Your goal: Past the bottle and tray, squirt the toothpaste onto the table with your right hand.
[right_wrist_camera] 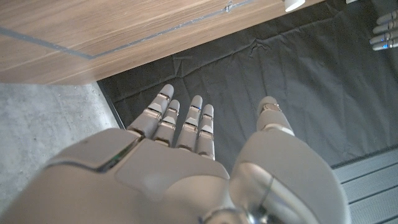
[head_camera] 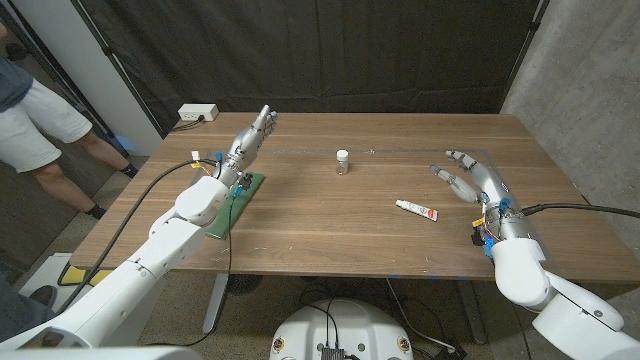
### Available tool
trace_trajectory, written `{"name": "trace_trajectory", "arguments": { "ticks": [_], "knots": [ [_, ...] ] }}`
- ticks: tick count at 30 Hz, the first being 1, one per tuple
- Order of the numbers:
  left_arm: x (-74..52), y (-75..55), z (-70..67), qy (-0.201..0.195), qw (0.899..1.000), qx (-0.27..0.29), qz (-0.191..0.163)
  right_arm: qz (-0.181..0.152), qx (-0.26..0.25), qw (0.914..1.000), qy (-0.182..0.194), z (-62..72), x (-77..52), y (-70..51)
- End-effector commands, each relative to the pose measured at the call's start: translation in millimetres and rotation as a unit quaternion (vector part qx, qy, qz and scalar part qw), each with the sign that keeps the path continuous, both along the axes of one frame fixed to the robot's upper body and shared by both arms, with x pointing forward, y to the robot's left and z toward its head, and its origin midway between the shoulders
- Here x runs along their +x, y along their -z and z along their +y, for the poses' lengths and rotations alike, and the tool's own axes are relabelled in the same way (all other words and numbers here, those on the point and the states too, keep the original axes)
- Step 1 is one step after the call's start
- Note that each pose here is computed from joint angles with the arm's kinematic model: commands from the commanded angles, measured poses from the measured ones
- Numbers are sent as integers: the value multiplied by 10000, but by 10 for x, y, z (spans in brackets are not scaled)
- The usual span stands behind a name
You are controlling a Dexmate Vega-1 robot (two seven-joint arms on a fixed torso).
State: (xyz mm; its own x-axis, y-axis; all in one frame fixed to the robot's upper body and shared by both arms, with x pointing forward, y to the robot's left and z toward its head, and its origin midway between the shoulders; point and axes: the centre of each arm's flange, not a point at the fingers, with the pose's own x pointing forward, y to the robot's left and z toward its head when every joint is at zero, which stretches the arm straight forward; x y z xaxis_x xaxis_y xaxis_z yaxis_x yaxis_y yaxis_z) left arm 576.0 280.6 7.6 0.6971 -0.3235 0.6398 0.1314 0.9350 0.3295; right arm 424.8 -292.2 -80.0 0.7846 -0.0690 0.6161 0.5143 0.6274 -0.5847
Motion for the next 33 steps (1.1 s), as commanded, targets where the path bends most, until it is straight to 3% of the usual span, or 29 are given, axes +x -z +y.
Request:
{"name": "trace_trajectory", "arguments": {
  "ticks": [1,20,33],
  "knots": [
    [-32,-55,-15,-33,9999,91,-83,85,-641,9968,466,129,-88,19],
    [0,18,1,-53,9999,126,45,526,-1380,9863,728,338,91,-73],
    [7,-22,26,-131,9998,164,8,953,-1637,9784,833,450,255,-97]
  ]
}}
